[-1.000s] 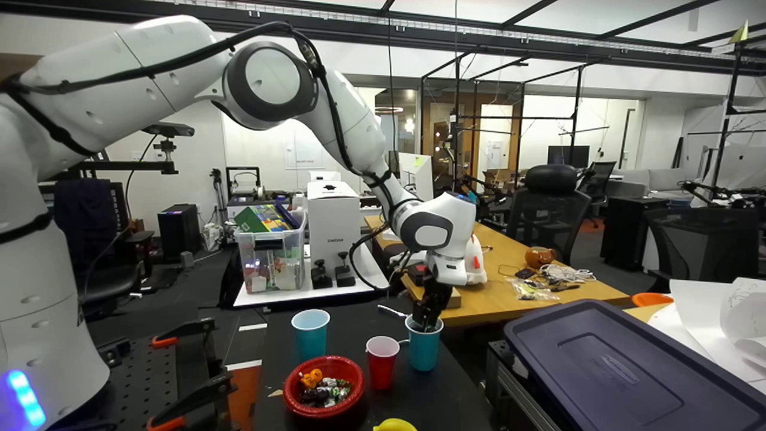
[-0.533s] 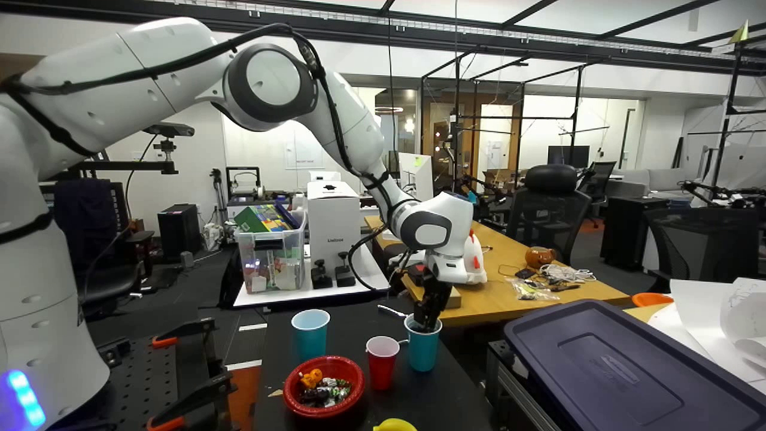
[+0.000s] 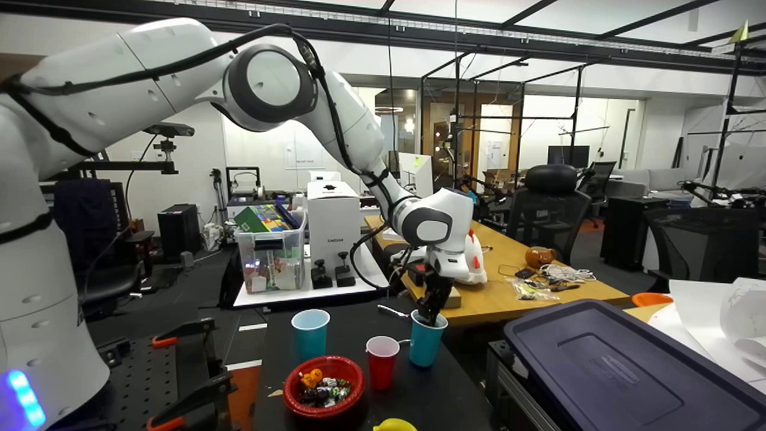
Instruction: Pick up some of the contents in the cup and put them in the bowl
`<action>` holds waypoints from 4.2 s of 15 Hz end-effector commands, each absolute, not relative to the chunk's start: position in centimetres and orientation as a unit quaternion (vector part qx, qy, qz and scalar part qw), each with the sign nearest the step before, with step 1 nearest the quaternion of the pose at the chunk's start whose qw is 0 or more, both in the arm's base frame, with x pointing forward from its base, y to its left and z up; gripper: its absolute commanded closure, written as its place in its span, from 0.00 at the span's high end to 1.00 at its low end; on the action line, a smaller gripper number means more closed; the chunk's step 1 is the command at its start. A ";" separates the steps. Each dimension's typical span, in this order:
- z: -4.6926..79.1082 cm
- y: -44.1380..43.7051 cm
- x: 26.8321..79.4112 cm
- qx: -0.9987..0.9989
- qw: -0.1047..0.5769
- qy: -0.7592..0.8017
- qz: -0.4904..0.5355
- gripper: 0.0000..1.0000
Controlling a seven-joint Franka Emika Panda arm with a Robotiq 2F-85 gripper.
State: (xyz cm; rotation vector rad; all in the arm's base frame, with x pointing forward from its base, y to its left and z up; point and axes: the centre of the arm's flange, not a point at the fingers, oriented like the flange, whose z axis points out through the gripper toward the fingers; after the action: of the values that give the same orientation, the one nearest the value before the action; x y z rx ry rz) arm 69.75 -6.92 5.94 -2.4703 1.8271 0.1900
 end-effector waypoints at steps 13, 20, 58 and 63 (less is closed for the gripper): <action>12.0 -1.8 67.0 -0.916 0.047 0.397 0.002 0.05; 14.1 -1.8 65.3 -0.933 0.044 0.358 0.001 0.05; 15.6 -5.9 45.9 -0.905 0.062 0.386 0.167 0.05; 15.5 -6.5 45.9 -0.902 0.059 0.392 0.172 0.05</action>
State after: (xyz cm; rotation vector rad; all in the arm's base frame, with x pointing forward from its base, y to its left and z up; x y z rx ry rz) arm 46.48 -6.13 14.54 -2.7533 1.1963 0.5016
